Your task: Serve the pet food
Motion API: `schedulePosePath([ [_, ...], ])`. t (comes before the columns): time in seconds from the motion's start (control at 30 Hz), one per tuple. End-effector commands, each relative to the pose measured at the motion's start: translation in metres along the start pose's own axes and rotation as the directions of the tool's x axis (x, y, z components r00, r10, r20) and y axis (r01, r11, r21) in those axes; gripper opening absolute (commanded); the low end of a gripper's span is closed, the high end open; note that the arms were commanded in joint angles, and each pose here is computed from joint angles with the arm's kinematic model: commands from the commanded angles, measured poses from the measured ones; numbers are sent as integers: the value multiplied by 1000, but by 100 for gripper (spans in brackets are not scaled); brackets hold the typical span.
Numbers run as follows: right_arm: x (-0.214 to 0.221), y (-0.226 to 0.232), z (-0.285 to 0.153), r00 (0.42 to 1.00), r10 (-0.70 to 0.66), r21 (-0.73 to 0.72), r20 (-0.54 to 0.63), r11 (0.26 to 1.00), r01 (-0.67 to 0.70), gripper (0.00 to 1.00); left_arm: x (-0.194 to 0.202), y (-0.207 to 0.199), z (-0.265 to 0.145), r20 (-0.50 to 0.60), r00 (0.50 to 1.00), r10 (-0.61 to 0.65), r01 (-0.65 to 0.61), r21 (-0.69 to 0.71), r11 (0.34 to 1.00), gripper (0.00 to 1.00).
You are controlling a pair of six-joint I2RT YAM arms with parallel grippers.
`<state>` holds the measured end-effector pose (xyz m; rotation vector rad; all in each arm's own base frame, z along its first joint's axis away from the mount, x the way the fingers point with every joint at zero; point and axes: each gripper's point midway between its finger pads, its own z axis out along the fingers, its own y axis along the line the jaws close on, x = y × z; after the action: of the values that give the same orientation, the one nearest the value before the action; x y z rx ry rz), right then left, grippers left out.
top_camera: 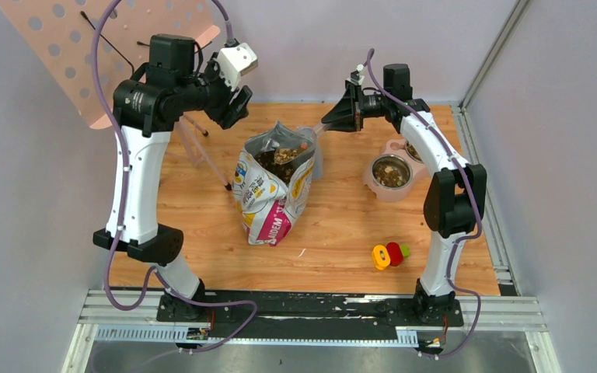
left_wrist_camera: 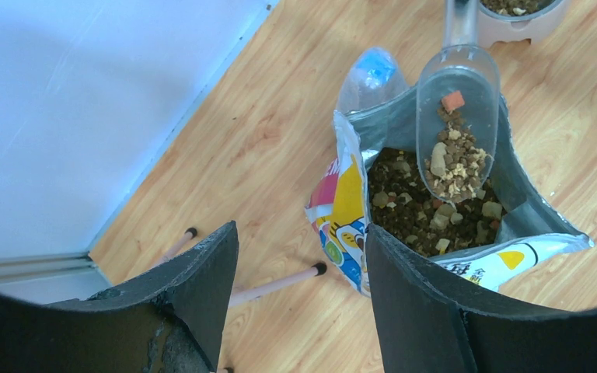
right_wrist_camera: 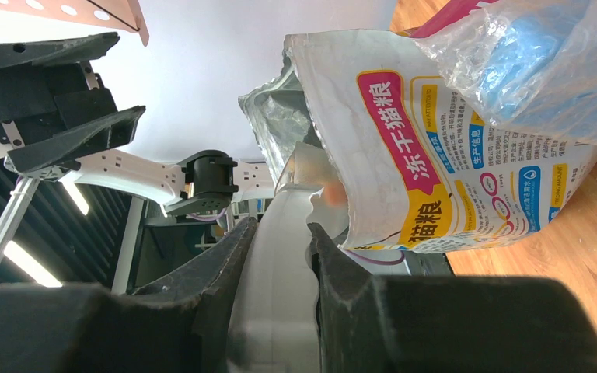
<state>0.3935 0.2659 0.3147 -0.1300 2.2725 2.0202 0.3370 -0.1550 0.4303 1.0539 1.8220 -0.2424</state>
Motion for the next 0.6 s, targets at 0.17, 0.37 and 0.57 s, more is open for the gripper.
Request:
schedulePosePath([
  [0.17, 10, 27, -7, 996, -88, -36, -20, 996, 87, 0, -4, 4, -4, 15, 999, 35, -34, -20, 999, 69],
  [0.37, 6, 18, -7, 998, -62, -38, -28, 997, 61, 0, -5, 1, -4, 24, 1000, 16, -15, -13, 1000, 69],
  [0.57, 0, 18, -5, 998, -60, -43, -35, 997, 59, 0, -13, -3, -15, 68, 997, -27, 28, -8, 1000, 70],
])
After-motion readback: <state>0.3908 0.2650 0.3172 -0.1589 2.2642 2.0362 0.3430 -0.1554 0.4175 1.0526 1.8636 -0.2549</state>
